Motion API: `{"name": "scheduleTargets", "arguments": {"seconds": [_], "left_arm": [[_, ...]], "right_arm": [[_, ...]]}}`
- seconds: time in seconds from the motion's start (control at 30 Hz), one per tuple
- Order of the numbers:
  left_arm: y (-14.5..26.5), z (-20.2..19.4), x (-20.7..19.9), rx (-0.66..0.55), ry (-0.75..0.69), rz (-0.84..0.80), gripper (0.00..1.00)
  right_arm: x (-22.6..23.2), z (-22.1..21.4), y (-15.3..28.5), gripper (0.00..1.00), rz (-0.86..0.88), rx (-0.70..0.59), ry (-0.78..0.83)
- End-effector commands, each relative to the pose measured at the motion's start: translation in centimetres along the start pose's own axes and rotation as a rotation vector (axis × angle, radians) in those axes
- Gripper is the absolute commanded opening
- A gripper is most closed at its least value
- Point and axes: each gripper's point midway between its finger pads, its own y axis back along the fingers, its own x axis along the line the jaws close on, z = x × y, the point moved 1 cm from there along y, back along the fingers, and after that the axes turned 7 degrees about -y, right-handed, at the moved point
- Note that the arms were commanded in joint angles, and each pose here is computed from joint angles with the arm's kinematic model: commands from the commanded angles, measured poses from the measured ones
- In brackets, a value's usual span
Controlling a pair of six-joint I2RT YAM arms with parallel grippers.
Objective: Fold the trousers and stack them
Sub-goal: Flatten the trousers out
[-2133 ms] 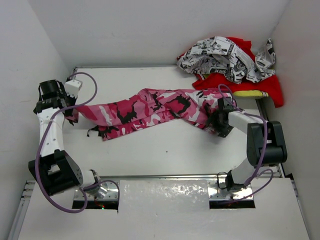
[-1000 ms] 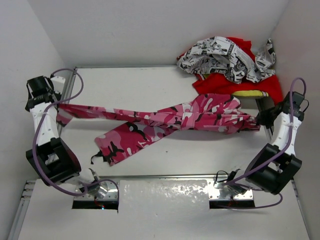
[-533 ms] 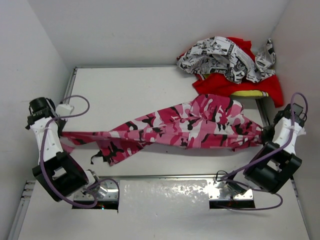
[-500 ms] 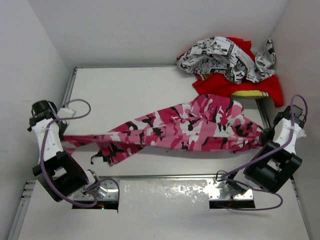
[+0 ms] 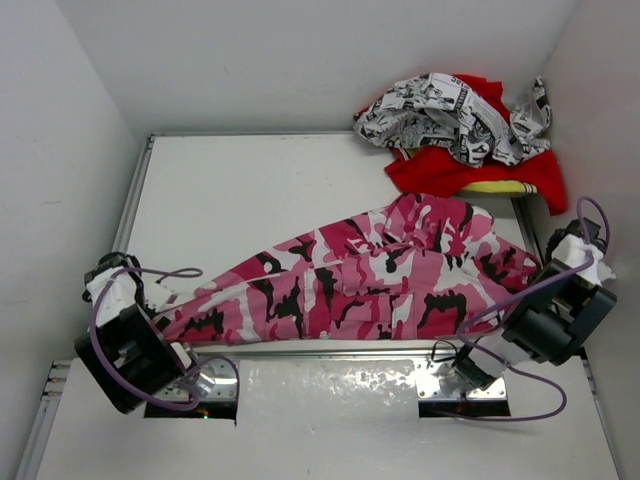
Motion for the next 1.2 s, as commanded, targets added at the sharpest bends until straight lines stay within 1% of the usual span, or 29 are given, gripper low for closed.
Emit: {"name": "scheduleTargets", "arguments": {"seconds": [0.0,0.03,0.07,0.1,0.13,0.17,0.2,0.23,0.27,0.3,0.4,0.43,0.47,0.53,0.57,0.6,0.63,0.67,0.73,0.8,0.83,0.87,0.9,0.93,0.97,1.0,1.03,1.13,1.17], "left_arm": [[0.7,-1.7,0.0,0.075,-0.039,0.0,0.81],[1.9,-1.5,1.6,0.054,-0.027,0.041,0.82],[2.5,-0.7,2.7,-0.003,-0.011,0.062,0.84],[3.4,0.1,4.2,-0.054,0.006,0.08,0.85],[6.5,1.9,7.6,-0.193,0.087,0.166,0.85],[8.2,3.0,9.1,-0.262,0.125,0.189,0.83],[11.5,5.1,12.2,-0.352,0.135,0.233,0.81],[13.1,7.5,12.5,-0.455,0.189,0.201,0.79],[14.0,9.2,12.4,-0.485,0.19,0.166,0.71],[15.2,13.0,11.8,-0.529,0.154,0.13,0.67],[15.1,18.5,7.9,-0.56,-0.019,0.016,0.66],[15.0,19.0,7.3,-0.563,-0.036,0.003,0.66],[14.8,18.8,6.8,-0.549,-0.054,-0.018,0.61],[14.2,17.5,6.7,-0.504,-0.086,-0.011,0.42],[13.9,16.5,6.4,-0.478,-0.105,-0.012,0.24],[13.4,15.3,6.1,-0.457,-0.115,-0.003,0.11],[13.0,14.3,6.5,-0.416,-0.143,0.034,0.04],[13.0,13.8,6.8,-0.401,-0.147,0.057,0.0],[13.1,12.6,7.5,-0.374,-0.15,0.1,0.0],[14.0,13.1,9.4,-0.416,-0.063,0.152,0.0],[14.4,13.8,10.0,-0.45,-0.026,0.16,0.03],[14.4,15.1,11.1,-0.481,0.019,0.17,0.09],[15.6,16.2,12.4,-0.533,0.072,0.193,0.11],[16.2,17.5,12.7,-0.596,0.185,0.162,0.13],[17.0,18.9,14.4,-0.656,0.269,0.192,0.19],[17.1,20.6,15.3,-0.703,0.328,0.172,0.24],[17.3,22.8,16.0,-0.781,0.442,0.127,0.29],[16.3,26.6,16.7,-0.853,0.588,0.055,0.37],[15.9,27.5,16.4,-0.851,0.596,0.041,0.38]], "right_arm": [[0.8,3.4,0.4,0.32,0.009,-0.112,0.006],[1.0,3.6,0.5,0.41,0.017,-0.116,0.012],[1.1,3.6,0.5,0.49,0.022,-0.114,0.014],[1.3,3.6,0.7,0.62,0.034,-0.116,0.017],[1.4,3.6,0.8,0.66,0.036,-0.12,0.019],[1.6,3.6,1.0,0.69,0.042,-0.128,0.022],[2.0,3.6,1.5,0.71,0.054,-0.141,0.034],[2.1,3.7,1.7,0.74,0.054,-0.155,0.04],[2.3,3.7,2.1,0.75,0.059,-0.168,0.048],[2.7,3.8,2.8,0.76,0.069,-0.199,0.077],[3.5,3.8,4.5,0.77,0.085,-0.264,0.159],[3.4,4.1,5.2,0.78,0.09,-0.294,0.165],[3.3,4.3,5.7,0.8,0.084,-0.315,0.173],[3.0,4.4,6.2,0.8,0.095,-0.328,0.162],[3.0,4.4,6.7,0.8,0.117,-0.336,0.151],[3.5,4.4,7.0,0.8,0.144,-0.341,0.155],[3.9,4.3,7.3,0.79,0.171,-0.344,0.162],[4.5,4.3,8.0,0.78,0.206,-0.359,0.173],[6.6,4.0,9.8,0.76,0.284,-0.434,0.272],[9.6,3.0,12.6,0.75,0.386,-0.554,0.444],[10.5,2.5,13.5,0.74,0.419,-0.585,0.497],[11.4,1.9,14.3,0.74,0.45,-0.609,0.547],[12.7,0.5,15.4,0.74,0.501,-0.632,0.627],[13.2,-0.3,15.8,0.74,0.523,-0.632,0.661],[13.7,-1.2,16.0,0.73,0.544,-0.627,0.693],[14.4,-2.8,16.1,0.73,0.563,-0.612,0.745],[14.6,-3.6,16.0,0.73,0.566,-0.601,0.776],[14.8,-6.3,15.7,0.73,0.553,-0.579,0.863],[14.8,-8.3,15.7,0.73,0.572,-0.564,0.912]]}}
